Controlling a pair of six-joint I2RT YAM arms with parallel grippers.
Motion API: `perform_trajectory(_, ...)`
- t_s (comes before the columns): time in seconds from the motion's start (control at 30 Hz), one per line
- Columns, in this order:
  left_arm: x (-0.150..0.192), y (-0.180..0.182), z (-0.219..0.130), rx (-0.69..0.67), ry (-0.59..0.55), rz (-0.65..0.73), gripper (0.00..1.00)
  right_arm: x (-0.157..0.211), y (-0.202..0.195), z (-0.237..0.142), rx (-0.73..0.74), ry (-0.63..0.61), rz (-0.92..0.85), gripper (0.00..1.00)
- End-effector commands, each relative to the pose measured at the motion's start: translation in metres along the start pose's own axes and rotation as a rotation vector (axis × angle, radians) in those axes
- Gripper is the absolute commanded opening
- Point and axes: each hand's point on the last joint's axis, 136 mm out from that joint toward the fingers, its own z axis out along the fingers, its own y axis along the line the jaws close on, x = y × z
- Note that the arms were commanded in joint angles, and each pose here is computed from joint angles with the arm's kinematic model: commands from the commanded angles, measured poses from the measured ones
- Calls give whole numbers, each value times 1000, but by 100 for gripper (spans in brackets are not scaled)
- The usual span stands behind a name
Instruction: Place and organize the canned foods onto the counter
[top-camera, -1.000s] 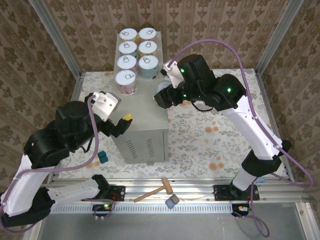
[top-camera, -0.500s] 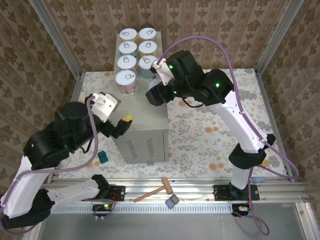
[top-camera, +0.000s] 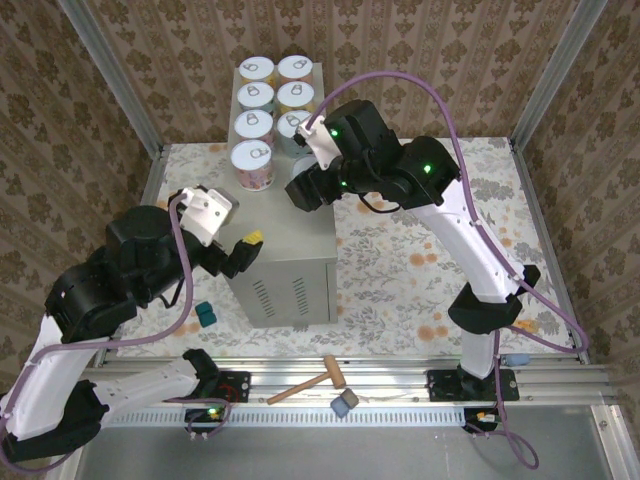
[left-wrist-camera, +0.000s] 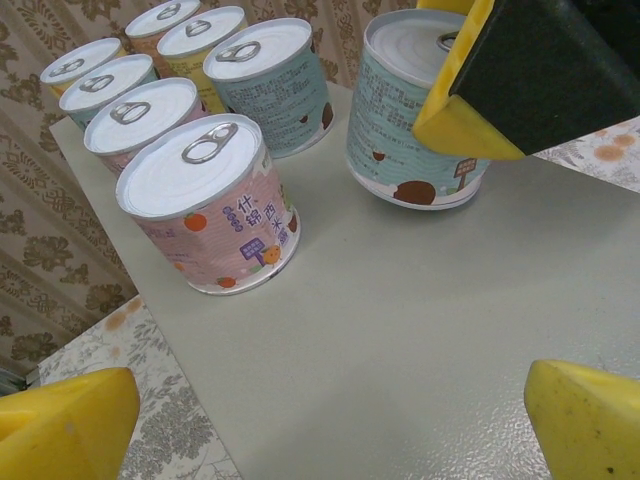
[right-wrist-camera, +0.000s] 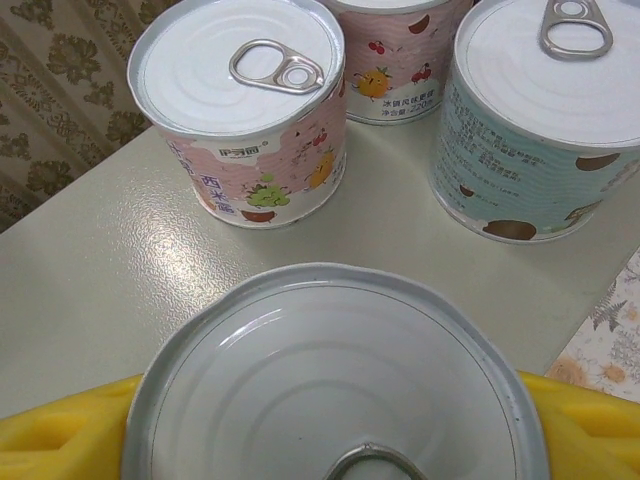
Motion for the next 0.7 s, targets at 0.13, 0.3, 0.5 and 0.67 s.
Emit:
perform_trajectory(0.13,-4,0,-2,7,-29,-13,100,-2,-1,3,16,3,-22,79)
perform_trajectory(0.3,-5,1,-4,4,-33,-15,100,-3,1,6,14,4,-23,81)
perform_trajectory(0.5,-3,1,-4,3,-32,-14,100,-5,2,11,11,-1,-21,79)
perform_trajectory(0.67,-4,0,-5,9,-37,-16,100,-10,4,14,4,-18,-16,78)
